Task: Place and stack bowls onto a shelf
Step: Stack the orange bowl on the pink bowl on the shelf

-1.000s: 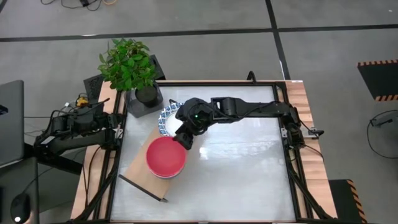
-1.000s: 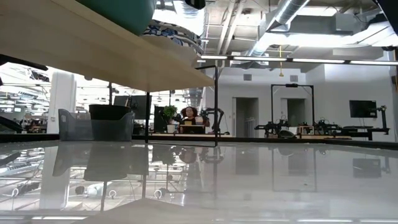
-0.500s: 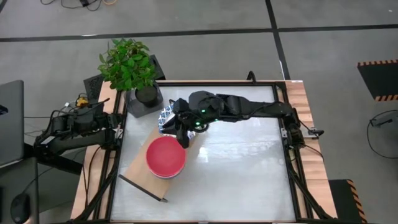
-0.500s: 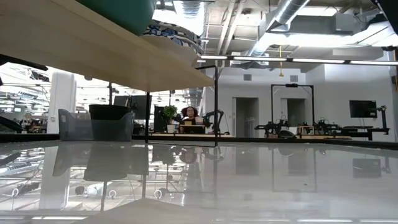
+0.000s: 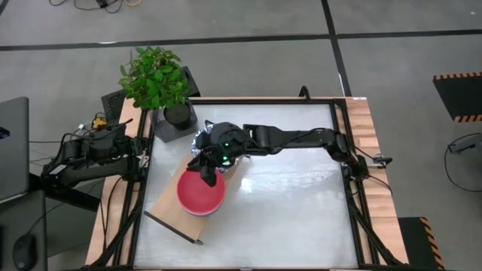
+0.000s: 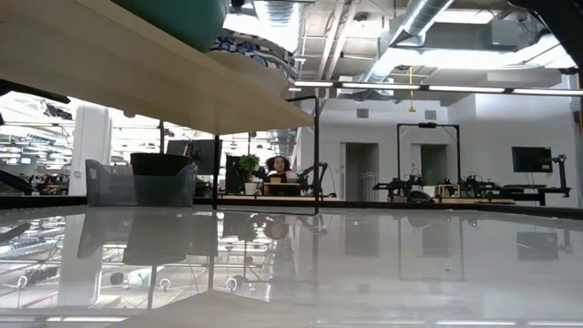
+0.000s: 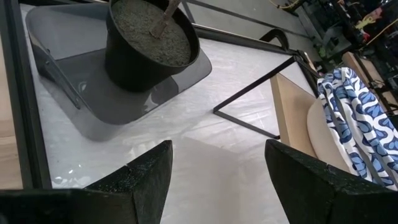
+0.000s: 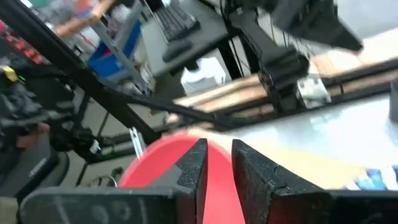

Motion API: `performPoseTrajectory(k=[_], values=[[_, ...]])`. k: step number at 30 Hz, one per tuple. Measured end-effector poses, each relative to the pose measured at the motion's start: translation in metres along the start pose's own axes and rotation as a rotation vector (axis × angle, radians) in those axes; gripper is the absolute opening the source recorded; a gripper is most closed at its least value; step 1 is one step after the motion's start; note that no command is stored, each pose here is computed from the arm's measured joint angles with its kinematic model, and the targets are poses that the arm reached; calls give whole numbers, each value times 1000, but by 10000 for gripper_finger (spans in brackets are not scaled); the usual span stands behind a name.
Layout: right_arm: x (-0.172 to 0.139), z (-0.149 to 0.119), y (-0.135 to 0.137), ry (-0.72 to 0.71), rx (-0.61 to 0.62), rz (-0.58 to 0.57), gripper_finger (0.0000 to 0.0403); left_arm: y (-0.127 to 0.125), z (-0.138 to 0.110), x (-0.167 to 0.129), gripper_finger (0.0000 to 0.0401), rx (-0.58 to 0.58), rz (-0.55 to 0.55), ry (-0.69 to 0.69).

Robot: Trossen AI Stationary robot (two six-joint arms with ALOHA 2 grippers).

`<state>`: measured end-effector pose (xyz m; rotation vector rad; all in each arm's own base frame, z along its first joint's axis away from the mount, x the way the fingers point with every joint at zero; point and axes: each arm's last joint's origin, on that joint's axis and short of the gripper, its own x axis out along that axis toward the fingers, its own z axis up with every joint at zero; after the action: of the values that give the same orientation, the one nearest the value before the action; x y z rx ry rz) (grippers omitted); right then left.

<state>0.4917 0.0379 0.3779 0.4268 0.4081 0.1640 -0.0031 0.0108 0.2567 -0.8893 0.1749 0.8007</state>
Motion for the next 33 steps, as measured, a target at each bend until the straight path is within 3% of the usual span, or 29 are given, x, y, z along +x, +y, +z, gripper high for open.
performPoseTrajectory(k=[13,25,30,33], values=[[0,-5,-7,59,20,-30,97,0,0,0,242,0,0,-1],[1,-10,-2,60,-96,-99,97,0,0,0,242,2,1,-2],[2,-4,2,-9,-92,-67,97,0,0,0,242,3,1,-1],[-5,0,22,-54,-194,-2,97,0,0,0,242,6,1,-2]])
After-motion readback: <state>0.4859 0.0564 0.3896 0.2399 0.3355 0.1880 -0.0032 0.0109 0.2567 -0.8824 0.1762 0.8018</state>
